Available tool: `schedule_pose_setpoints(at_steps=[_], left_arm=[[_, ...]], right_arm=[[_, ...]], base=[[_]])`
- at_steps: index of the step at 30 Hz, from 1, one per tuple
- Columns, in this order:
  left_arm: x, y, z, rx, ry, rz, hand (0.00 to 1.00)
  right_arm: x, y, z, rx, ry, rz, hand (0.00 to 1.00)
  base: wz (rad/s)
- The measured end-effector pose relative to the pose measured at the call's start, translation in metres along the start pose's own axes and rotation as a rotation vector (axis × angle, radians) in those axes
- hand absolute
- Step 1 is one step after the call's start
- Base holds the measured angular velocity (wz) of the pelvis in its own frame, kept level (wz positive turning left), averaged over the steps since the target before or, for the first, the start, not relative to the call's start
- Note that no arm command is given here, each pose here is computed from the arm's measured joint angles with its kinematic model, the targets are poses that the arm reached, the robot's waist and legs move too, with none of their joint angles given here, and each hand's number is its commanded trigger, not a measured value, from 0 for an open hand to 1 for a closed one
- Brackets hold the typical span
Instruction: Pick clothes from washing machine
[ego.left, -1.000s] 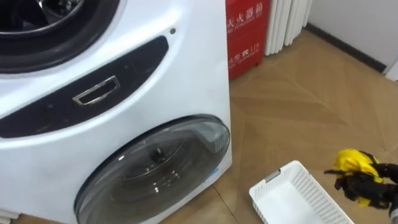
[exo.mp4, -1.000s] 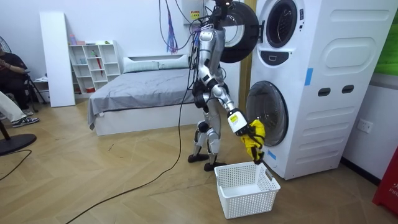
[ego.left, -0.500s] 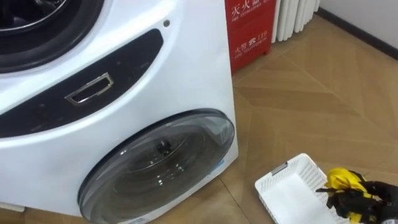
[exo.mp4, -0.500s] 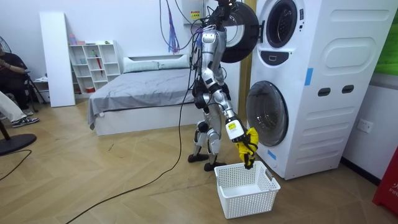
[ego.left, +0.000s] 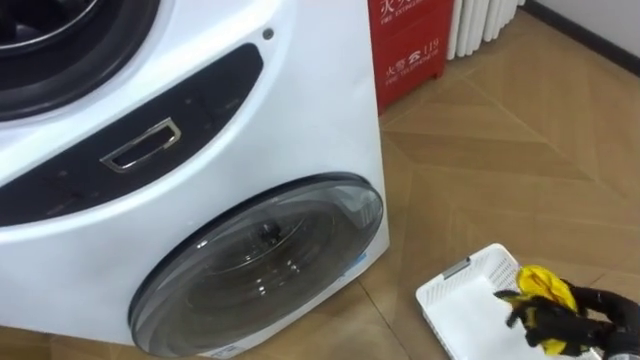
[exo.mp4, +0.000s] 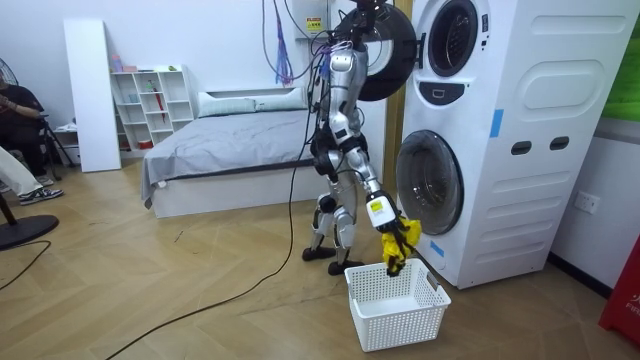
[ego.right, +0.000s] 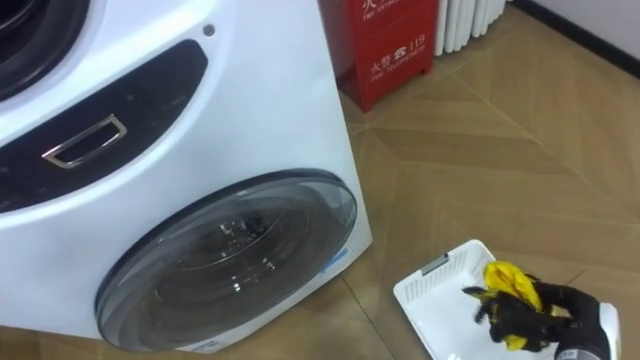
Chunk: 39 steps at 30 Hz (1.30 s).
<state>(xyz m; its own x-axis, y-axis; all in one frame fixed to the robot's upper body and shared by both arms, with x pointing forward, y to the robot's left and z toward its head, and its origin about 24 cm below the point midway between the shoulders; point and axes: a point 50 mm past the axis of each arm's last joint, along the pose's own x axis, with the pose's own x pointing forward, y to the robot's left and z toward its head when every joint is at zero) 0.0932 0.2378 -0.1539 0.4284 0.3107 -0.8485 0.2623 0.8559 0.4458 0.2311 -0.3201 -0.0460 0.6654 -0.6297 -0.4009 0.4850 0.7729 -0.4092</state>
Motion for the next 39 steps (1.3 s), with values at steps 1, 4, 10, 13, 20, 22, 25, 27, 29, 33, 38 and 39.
schedule_pose_setpoints(at_steps=[1, 4, 10, 13, 20, 22, 25, 27, 29, 33, 38, 39], left_arm=[[0.0, 0.0, 0.0, -0.001, 0.0, -0.001, 0.0], [0.0, -0.001, -0.002, -0.002, 0.005, -0.004, 0.0], [-0.002, -0.003, -0.01, -0.001, 0.019, -0.01, 0.0], [-0.003, -0.004, -0.009, 0.0, 0.007, -0.01, 0.0], [-0.003, -0.004, -0.012, 0.006, 0.012, -0.011, 0.0], [-0.003, -0.005, -0.012, 0.005, 0.014, -0.012, 0.0], [-0.004, -0.005, -0.014, 0.006, 0.016, -0.013, 0.0], [-0.004, -0.005, -0.015, 0.006, 0.019, -0.014, 0.0], [-0.005, -0.006, -0.016, 0.006, 0.022, -0.015, 0.0], [-0.006, -0.006, -0.02, -0.006, 0.023, -0.012, 0.0], [-0.006, -0.007, -0.017, -0.021, 0.001, -0.01, 0.0], [-0.006, -0.006, -0.015, -0.022, -0.008, -0.007, 0.0]], right_arm=[[0.0, 0.0, 0.0, 0.001, 0.001, -0.002, 0.0], [0.0, -0.002, -0.003, -0.002, 0.006, -0.007, 0.0], [0.0, -0.002, -0.004, -0.002, 0.001, -0.008, 0.0], [0.0, -0.002, -0.004, -0.003, -0.009, -0.007, 0.0], [-0.001, -0.003, -0.005, -0.023, -0.013, -0.006, 0.0], [0.0, -0.003, -0.005, -0.023, -0.013, -0.007, 0.0], [0.0, -0.003, -0.005, -0.024, -0.015, -0.006, 0.0], [-0.001, -0.003, -0.005, -0.027, -0.015, -0.004, 0.0], [-0.002, -0.003, -0.009, -0.037, -0.008, 0.001, 0.0], [-0.009, 0.0, -0.021, -0.07, 0.005, 0.033, 0.0], [-0.017, 0.009, -0.036, -0.082, 0.043, 0.063, 0.0], [-0.02, 0.011, -0.041, -0.086, 0.059, 0.077, 0.0]], base=[[0.18], [0.16], [0.01], [0.0], [0.0], [0.02], [0.05], [0.05], [0.04], [0.03], [0.22], [0.27]])
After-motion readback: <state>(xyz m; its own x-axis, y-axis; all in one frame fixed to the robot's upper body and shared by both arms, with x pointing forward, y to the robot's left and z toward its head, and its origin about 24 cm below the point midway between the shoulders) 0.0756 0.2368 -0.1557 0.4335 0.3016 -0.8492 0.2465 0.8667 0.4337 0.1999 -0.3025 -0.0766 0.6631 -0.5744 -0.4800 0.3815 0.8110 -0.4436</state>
